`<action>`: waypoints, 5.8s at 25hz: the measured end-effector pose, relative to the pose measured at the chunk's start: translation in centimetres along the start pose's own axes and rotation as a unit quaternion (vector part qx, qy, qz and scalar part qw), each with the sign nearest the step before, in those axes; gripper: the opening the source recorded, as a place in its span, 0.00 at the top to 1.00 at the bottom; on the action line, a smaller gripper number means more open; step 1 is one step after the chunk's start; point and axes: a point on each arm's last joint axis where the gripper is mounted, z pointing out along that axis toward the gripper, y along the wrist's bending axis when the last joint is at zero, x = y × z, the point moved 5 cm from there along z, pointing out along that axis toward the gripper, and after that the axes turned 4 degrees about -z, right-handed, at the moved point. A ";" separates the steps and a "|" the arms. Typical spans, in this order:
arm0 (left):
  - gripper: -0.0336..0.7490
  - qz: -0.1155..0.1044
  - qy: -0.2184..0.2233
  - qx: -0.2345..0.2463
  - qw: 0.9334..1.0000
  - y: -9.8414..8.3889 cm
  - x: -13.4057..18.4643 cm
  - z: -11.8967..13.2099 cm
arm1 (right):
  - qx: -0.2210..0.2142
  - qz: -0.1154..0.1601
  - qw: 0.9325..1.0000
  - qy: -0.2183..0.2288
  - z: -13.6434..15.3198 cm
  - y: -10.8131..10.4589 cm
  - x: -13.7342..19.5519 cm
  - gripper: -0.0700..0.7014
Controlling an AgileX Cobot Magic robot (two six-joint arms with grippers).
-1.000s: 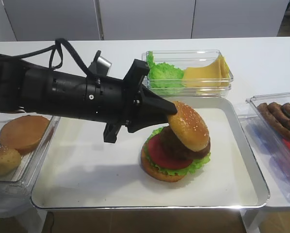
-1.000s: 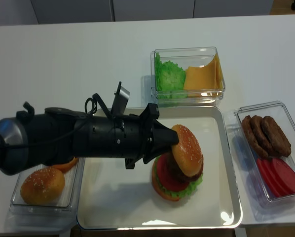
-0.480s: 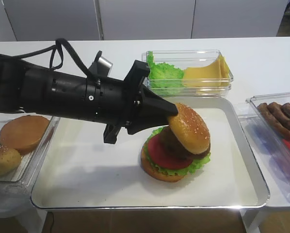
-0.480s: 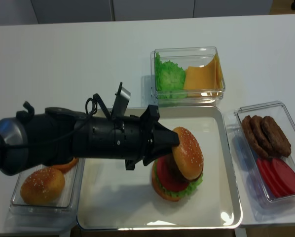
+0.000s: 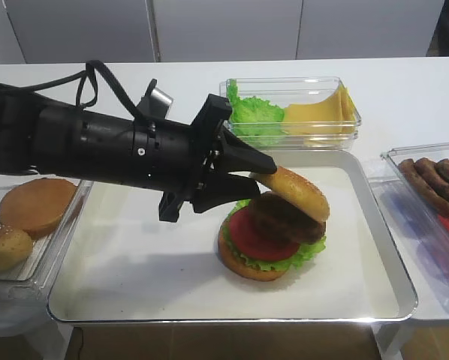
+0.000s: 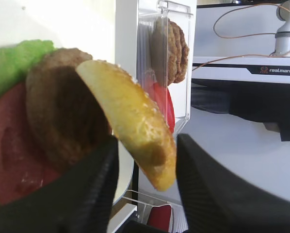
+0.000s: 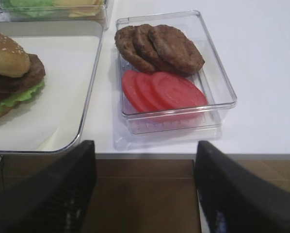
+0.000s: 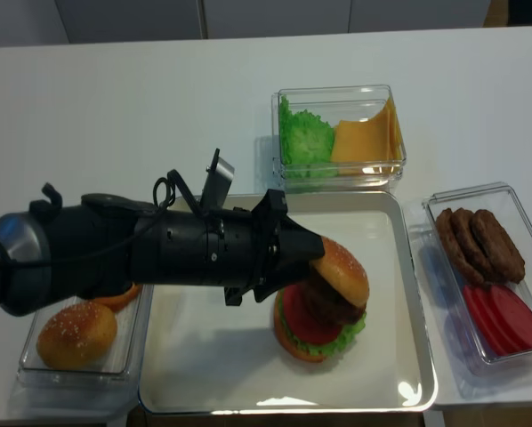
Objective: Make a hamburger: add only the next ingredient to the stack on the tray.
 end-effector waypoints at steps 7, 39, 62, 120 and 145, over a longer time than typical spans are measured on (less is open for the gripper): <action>0.56 0.009 0.010 -0.008 1.000 0.2 0.3 0.0 | 0.000 0.000 1.000 0.000 0.0 0.0 0.0 0.27; 0.48 0.014 0.051 -0.026 0.998 1.1 0.6 -1.1 | 0.000 0.001 1.000 0.000 0.0 0.0 0.0 0.27; 0.44 0.061 0.046 -0.075 0.994 1.3 0.1 -4.4 | 0.000 0.001 1.000 0.000 0.0 0.0 0.0 0.27; 0.45 0.406 -0.256 -0.354 0.803 5.5 19.1 -29.3 | 0.000 0.000 1.000 0.000 0.0 0.0 0.0 0.27; 0.45 0.404 -0.269 -0.356 0.799 8.0 18.0 -28.1 | 0.000 0.001 1.000 0.000 0.0 0.0 0.0 0.27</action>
